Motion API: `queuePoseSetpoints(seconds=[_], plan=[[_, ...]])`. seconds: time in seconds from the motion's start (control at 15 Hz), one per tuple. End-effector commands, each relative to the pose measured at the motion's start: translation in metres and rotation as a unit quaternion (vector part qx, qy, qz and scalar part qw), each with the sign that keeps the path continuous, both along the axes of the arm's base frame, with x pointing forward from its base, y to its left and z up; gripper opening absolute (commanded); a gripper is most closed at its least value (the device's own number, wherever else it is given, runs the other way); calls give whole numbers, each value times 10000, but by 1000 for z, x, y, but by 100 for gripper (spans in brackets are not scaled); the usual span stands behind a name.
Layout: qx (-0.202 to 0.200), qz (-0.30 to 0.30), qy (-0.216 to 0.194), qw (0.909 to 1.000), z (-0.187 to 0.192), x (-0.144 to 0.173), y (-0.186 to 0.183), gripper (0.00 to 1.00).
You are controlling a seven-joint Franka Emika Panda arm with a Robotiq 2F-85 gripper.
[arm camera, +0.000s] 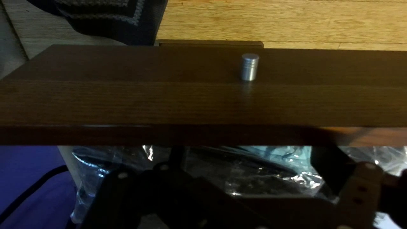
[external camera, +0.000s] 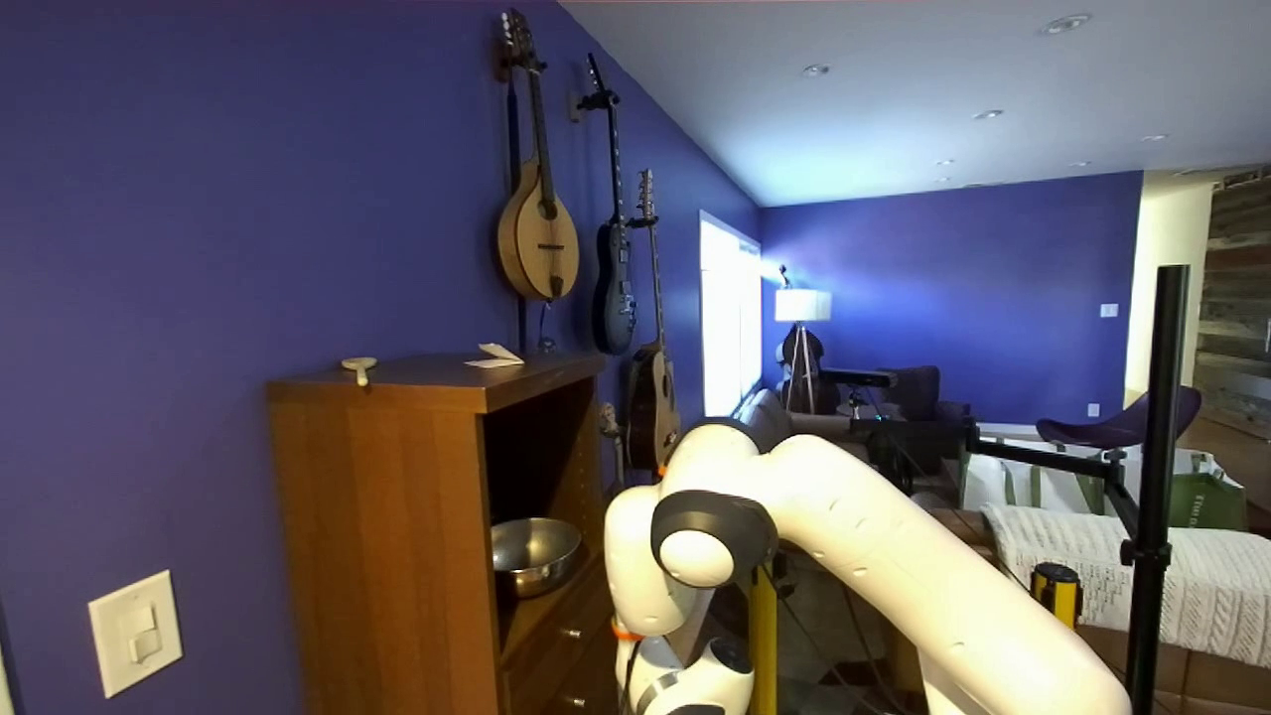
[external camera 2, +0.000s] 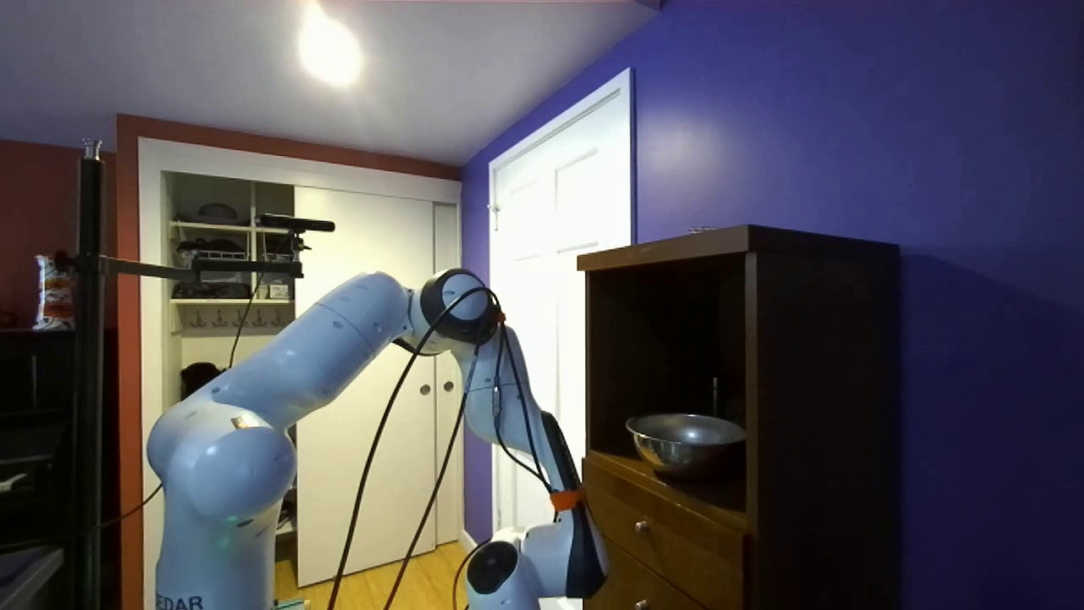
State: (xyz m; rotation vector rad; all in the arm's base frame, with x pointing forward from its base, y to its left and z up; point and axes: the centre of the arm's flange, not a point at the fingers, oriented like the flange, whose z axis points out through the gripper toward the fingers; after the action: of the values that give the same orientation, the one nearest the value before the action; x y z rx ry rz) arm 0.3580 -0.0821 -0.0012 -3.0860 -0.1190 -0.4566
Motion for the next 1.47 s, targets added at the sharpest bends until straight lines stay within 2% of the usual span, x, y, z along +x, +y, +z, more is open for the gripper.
queuePoseSetpoints(seconds=[0.0,0.47,0.8,1.13,1.4], plan=[[-66,-161,287,9994,1,-5,-1,100],[-171,-364,662,9970,6,-17,-2,100],[-137,-353,766,9963,8,-16,-3,100],[-40,-204,263,9994,26,-3,2,100],[109,-114,-204,9997,58,13,9,100]])
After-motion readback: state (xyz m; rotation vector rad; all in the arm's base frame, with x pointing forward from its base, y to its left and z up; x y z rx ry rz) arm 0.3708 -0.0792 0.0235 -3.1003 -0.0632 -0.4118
